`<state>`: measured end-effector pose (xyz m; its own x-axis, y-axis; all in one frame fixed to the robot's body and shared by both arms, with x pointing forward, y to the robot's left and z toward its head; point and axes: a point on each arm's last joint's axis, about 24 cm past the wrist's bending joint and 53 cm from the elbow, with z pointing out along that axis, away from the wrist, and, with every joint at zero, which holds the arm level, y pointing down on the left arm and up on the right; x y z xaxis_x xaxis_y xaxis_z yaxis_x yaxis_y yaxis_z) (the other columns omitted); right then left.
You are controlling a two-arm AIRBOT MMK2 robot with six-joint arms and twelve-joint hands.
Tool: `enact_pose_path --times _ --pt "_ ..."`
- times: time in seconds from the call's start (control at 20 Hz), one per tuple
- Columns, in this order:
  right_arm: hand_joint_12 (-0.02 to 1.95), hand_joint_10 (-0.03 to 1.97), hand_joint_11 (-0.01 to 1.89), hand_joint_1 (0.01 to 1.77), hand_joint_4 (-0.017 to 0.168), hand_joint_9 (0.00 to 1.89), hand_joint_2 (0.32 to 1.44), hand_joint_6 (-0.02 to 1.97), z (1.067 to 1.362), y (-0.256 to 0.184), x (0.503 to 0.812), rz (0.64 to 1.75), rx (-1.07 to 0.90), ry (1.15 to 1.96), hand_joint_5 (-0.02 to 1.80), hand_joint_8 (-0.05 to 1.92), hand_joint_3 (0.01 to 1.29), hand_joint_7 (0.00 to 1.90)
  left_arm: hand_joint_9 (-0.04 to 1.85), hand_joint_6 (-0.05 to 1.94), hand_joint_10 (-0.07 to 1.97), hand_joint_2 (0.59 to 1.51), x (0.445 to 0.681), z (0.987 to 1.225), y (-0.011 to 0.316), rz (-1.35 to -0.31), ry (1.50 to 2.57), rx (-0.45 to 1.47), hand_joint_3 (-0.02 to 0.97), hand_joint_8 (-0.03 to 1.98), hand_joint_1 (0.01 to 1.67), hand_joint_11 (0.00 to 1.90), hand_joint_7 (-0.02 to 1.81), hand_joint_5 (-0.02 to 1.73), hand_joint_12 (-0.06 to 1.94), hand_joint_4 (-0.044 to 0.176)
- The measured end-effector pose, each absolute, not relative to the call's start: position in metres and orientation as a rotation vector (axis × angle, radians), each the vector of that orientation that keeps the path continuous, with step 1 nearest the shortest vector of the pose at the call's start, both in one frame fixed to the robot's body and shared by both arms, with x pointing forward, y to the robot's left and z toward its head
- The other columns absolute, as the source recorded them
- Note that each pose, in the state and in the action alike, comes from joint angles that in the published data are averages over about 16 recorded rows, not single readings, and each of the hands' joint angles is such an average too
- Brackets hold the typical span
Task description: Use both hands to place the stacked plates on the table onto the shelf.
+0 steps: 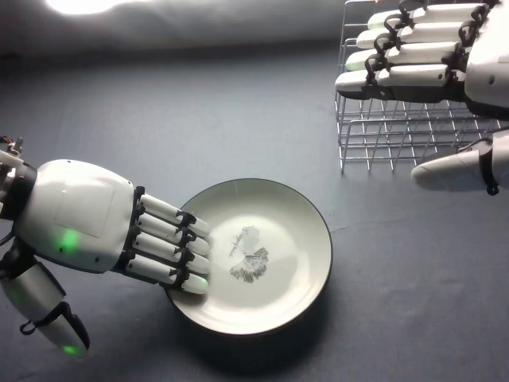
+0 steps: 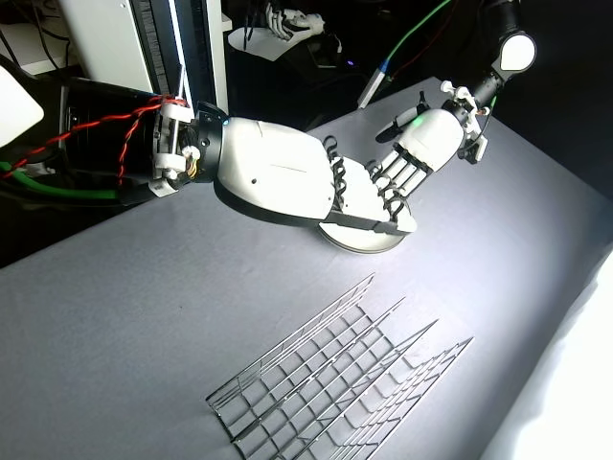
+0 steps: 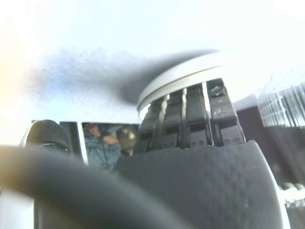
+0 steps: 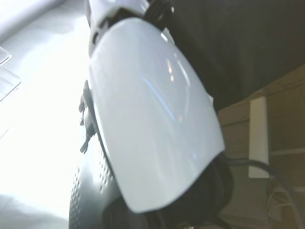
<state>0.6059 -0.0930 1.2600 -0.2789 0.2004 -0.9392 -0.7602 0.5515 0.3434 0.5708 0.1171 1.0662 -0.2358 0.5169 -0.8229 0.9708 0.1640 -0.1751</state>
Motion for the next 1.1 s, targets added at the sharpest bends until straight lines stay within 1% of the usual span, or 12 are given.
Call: enact_pose_path --times 0.45,0.8,1.1 --pt "0.02 0.01 0.03 0.02 0.003 0.06 1.28 0.03 1.259 -0.092 0.605 0.999 -0.498 1.588 0.12 0.02 0.01 0.11 0.01 -0.03 0.01 1.116 0.565 1.058 0.113 -0.96 1.843 1.432 0.012 -0.01 0.02 0.02 -0.01 0.0 0.0 -0.004" --pt "0.02 0.01 0.02 0.02 0.004 0.06 1.28 0.03 1.26 -0.091 0.605 1.0 -0.5 1.587 0.12 0.02 0.01 0.1 0.01 -0.03 0.01 1.117 0.555 1.055 0.098 -0.983 1.833 1.435 0.012 -0.01 0.02 0.02 -0.01 0.0 0.0 -0.007" --pt "0.02 0.01 0.02 0.09 0.004 0.04 1.28 0.03 1.259 -0.089 0.602 0.998 -0.523 1.582 0.1 0.02 0.02 0.09 0.01 -0.03 0.0 1.117 0.549 1.056 0.08 -1.011 1.808 1.443 0.013 -0.01 0.02 0.02 -0.01 0.0 0.0 -0.008"
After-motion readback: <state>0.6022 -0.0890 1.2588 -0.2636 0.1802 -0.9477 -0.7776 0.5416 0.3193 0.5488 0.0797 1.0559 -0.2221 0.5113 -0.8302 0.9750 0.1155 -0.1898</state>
